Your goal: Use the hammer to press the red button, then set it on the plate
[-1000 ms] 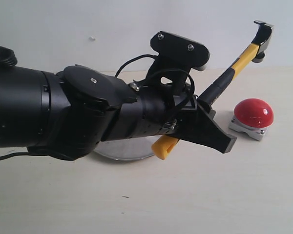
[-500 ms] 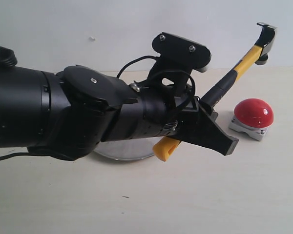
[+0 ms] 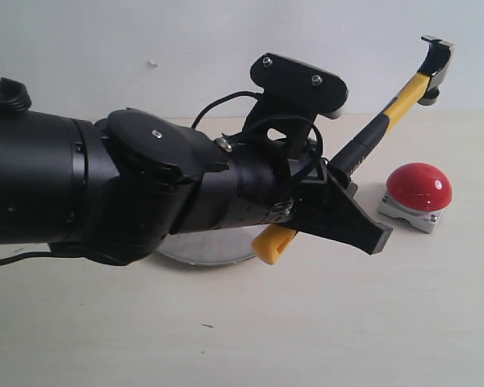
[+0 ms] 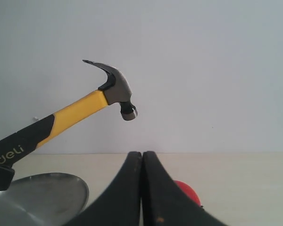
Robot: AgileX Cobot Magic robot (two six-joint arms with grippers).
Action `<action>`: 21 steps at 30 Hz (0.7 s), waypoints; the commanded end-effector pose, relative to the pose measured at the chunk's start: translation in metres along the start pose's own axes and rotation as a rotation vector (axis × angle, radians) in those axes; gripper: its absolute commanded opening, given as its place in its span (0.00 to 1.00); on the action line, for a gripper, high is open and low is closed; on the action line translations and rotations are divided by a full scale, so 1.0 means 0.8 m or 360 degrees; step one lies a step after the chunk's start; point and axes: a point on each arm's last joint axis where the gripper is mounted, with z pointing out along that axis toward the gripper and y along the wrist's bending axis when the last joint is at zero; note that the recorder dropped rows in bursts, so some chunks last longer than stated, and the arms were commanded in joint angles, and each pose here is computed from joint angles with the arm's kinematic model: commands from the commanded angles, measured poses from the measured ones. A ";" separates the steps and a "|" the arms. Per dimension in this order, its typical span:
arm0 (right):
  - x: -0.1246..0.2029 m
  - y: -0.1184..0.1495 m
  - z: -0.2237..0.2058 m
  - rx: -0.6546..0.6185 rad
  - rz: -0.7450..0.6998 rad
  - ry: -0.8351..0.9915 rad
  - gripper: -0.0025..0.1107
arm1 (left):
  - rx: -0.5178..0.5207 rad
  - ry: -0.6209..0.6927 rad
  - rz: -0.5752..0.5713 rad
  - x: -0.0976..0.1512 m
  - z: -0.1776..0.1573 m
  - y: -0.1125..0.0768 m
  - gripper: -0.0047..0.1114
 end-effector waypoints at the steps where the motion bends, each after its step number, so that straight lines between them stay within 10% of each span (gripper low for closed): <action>1: 0.002 0.000 -0.001 -0.0006 -0.0016 0.0000 0.02 | -0.0053 -0.0034 -0.0059 -0.011 0.015 0.001 0.04; 14: 0.002 0.000 -0.001 -0.0006 -0.0013 0.0000 0.02 | -0.0004 0.0065 -0.0116 0.007 0.090 -0.009 0.04; 21: 0.002 0.000 -0.001 -0.0006 -0.0013 0.0000 0.02 | -0.0147 0.0074 0.0175 0.004 0.086 0.000 0.04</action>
